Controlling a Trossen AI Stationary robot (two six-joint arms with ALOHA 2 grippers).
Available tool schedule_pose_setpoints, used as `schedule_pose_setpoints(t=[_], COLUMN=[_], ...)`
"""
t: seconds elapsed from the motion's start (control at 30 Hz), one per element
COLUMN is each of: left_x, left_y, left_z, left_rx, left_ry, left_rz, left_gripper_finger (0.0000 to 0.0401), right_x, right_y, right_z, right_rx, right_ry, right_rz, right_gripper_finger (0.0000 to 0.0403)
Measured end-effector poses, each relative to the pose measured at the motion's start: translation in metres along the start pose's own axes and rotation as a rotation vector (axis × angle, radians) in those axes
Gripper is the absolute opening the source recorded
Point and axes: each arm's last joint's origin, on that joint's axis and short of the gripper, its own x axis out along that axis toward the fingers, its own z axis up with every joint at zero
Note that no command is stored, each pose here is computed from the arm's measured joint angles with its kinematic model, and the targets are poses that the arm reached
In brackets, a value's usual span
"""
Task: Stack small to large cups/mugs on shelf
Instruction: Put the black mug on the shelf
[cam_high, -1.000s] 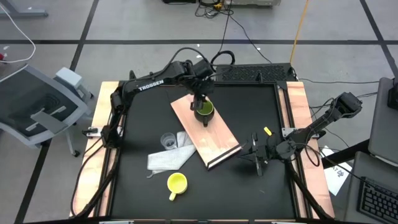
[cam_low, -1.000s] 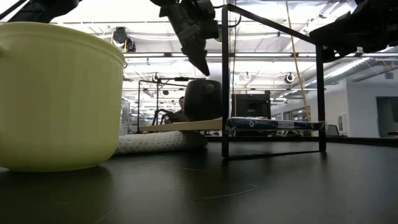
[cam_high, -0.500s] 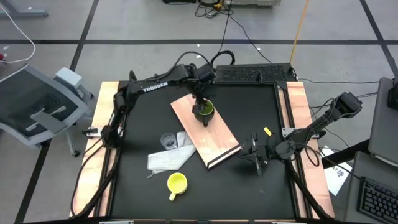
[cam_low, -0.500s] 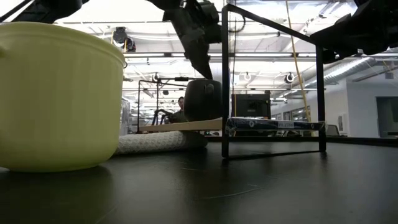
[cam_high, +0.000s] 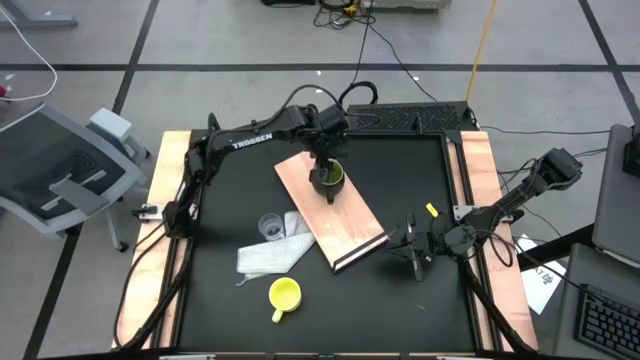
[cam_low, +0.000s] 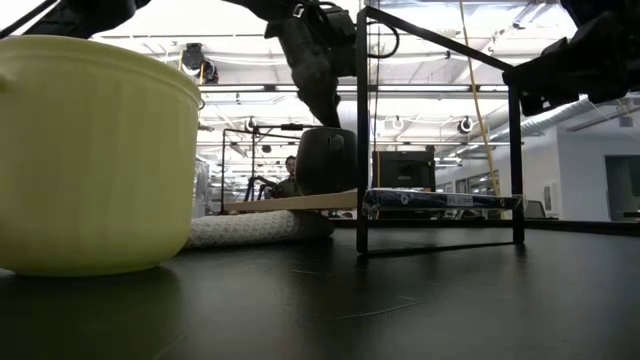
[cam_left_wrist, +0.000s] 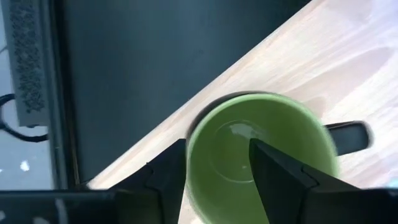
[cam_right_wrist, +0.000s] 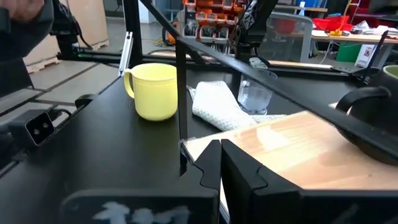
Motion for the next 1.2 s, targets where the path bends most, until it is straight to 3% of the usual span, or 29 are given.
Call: schedule_pose_setpoints(t=[0.37,0.6,0.83,1.2], left_x=[-0.003,-0.002,-0.001,-0.018], left_y=[0.015,0.005,-0.005,-0.006], left_z=[-0.008,-0.011,-0.007,0.007], left_rx=[-0.037,-0.027,0.032,0.047], left_ry=[0.003,0.072,0.111,0.043], left_rz=[0.025,-0.017,0.02,0.09], left_gripper_finger=[0.0177,0.0177,0.0177,0.0177], right_x=[0.0,0.0,0.0,0.0], right_y=[0.0,0.0,0.0,0.0], right_z=[0.0,0.0,0.0,0.0], right_rx=[0.001,0.0,0.0,0.0], right_ry=[-0.001,-0.001,-0.001,-0.001], right_rz=[0.0,0.0,0.0,0.0], right_gripper_finger=[0.0,0.0,0.0,0.0])
